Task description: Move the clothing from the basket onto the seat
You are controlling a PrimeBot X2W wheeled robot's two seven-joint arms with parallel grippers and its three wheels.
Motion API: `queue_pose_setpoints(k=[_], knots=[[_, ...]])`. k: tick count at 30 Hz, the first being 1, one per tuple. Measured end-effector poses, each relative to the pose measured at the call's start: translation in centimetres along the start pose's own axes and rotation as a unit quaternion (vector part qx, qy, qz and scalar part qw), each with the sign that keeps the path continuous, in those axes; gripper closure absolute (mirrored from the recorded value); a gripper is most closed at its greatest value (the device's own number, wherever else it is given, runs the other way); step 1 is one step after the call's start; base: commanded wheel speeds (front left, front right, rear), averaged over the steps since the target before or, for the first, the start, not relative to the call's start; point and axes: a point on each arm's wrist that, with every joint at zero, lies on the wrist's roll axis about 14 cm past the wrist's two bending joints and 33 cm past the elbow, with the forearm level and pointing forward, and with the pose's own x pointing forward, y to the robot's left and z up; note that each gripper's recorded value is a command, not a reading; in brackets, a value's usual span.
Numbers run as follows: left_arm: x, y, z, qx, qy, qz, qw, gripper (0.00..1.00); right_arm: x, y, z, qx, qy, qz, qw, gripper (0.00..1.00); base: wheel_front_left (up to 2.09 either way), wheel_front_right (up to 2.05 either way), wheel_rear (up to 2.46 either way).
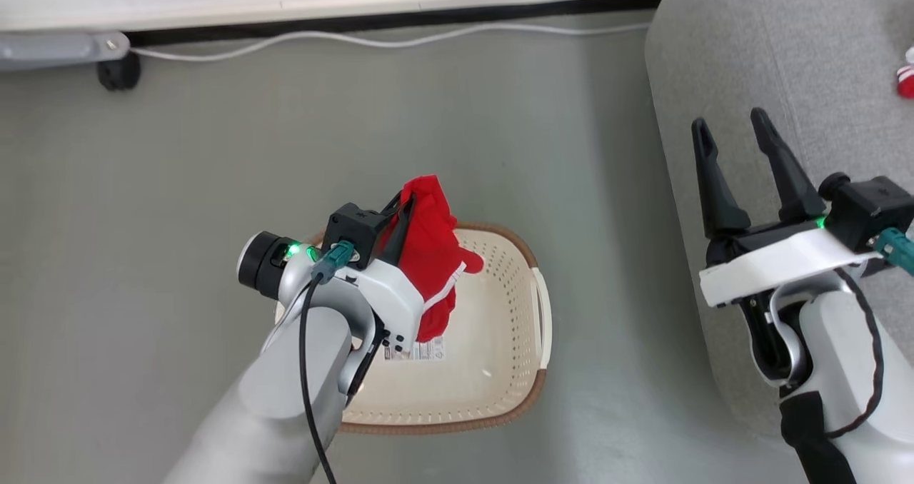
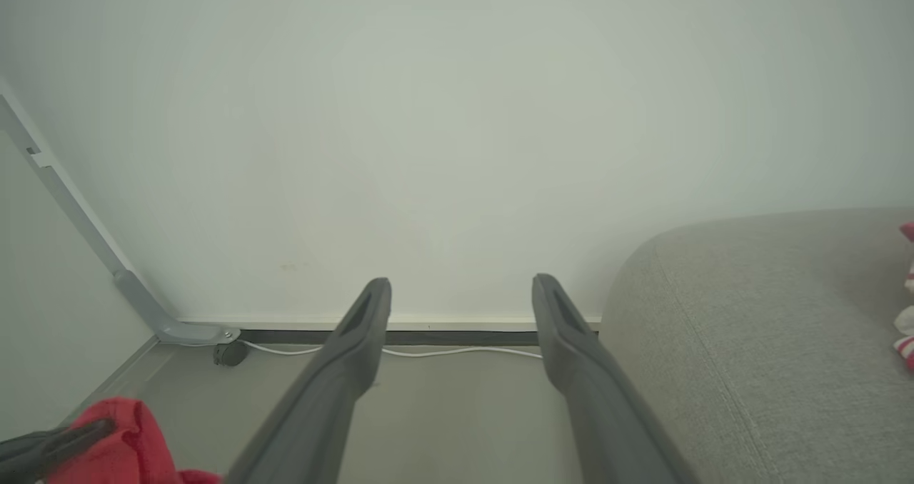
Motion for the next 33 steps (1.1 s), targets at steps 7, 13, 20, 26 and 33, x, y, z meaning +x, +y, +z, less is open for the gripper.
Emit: queue_pose_setpoints(k=[7, 13, 20, 26, 33], knots=[[-2.7, 0.4, 5.1, -0.019, -0.078, 0.025, 0.996, 1.0, -1.6, 1.5, 1.3, 0.0, -0.007, 0.01, 1.0, 0.0, 0.0, 0.0, 0.0], [-4.7, 0.8, 9.9, -0.015, -0.15, 0.039, 0.988, 1.0, -3.0, 2.6, 1.9, 0.002, -0.01, 0.017, 1.0, 0.0, 0.0, 0.0, 0.0], [-6.7, 0.6, 14.6, -0.007, -0.218, 0.037, 0.975, 1.0, -4.4, 3.5, 1.7, 0.005, -0.005, 0.022, 1.0, 0.0, 0.0, 0.0, 0.0], [-7.8, -0.1, 17.2, 0.002, -0.257, 0.029, 0.966, 1.0, -5.1, 3.7, 1.2, 0.007, 0.004, 0.02, 1.0, 0.0, 0.0, 0.0, 0.0], [-8.9, -0.7, 20.4, 0.019, -0.299, 0.017, 0.954, 1.0, -5.5, 4.0, 1.2, 0.007, 0.006, 0.023, 1.0, 0.0, 0.0, 0.0, 0.0]])
